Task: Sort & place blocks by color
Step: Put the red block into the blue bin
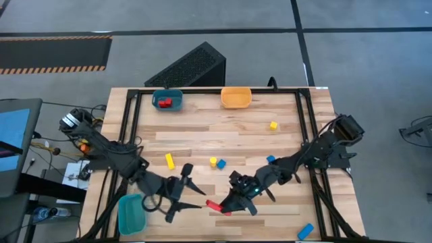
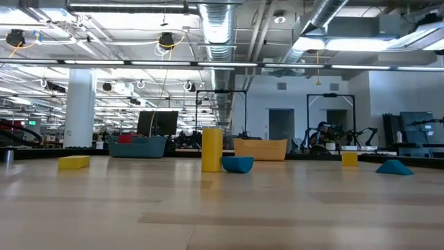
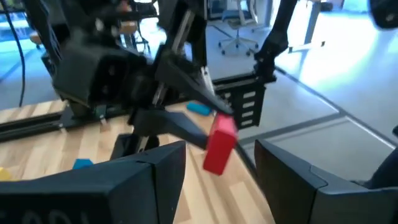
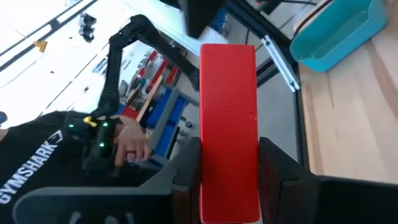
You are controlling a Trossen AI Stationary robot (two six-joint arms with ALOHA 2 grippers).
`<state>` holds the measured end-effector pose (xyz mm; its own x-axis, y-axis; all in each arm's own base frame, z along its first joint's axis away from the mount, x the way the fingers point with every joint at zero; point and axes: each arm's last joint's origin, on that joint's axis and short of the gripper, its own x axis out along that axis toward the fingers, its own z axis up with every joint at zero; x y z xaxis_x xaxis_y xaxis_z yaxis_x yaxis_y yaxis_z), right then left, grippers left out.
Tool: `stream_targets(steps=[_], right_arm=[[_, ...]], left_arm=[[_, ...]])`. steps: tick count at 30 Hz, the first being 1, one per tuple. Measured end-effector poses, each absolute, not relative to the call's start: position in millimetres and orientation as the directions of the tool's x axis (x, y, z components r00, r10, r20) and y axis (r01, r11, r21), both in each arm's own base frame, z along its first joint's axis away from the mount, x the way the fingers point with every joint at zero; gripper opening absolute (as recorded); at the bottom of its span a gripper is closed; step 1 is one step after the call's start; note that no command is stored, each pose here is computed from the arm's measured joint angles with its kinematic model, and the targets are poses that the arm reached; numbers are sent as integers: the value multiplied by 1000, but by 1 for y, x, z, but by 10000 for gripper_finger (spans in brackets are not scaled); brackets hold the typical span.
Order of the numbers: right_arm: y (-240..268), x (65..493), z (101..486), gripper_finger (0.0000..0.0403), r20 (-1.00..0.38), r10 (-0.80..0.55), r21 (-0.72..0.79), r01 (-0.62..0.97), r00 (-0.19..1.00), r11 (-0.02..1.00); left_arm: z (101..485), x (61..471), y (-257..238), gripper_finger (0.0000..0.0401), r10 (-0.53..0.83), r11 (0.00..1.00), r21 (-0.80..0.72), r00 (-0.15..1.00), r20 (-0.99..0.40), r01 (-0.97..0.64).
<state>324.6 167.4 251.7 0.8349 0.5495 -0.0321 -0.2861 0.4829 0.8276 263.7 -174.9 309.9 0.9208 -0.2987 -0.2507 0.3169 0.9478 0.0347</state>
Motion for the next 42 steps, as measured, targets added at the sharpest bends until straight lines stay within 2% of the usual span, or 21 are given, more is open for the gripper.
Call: stream_targets(steps=[9,12,16,19,23,25,27,30,32,35,36,39,42], right_arm=[[146,334,252,101,-32,570,833,-293,821,469],[136,338,252,101,-29,581,830,-305,813,468],[119,344,252,101,-22,610,830,-325,792,453],[104,348,253,101,-9,641,828,-354,768,435],[75,353,255,101,1,668,826,-377,745,419],[54,355,256,134,0,660,816,-382,751,434],[27,357,255,186,-20,605,817,-335,796,469],[-23,355,256,257,-61,440,804,-217,896,554],[-53,348,261,288,-91,341,794,-138,936,592],[-93,329,266,306,-172,178,788,27,969,615],[-103,320,266,307,-202,149,784,69,968,617],[-122,296,282,304,-224,92,732,105,970,673],[-138,272,293,298,-251,14,659,161,968,735]], left_arm=[[307,278,-159,169,-310,937,85,917,-253,340],[306,283,-149,136,-320,932,85,908,-269,353],[301,290,-131,69,-330,930,48,884,-332,365],[306,294,-118,25,-352,921,42,876,-330,386],[318,299,-93,24,-312,936,45,882,-354,349],[325,298,-75,30,-234,960,53,889,-395,276],[328,295,-51,35,-74,991,69,888,-455,118],[327,293,-8,32,155,988,83,855,-496,-131],[329,287,19,28,228,970,42,829,-511,-240],[326,276,60,27,314,926,5,765,-562,-377],[323,271,74,28,386,891,30,720,-577,-453],[319,256,110,29,534,778,73,595,-600,-624],[308,235,134,28,573,683,86,459,-679,-725]])
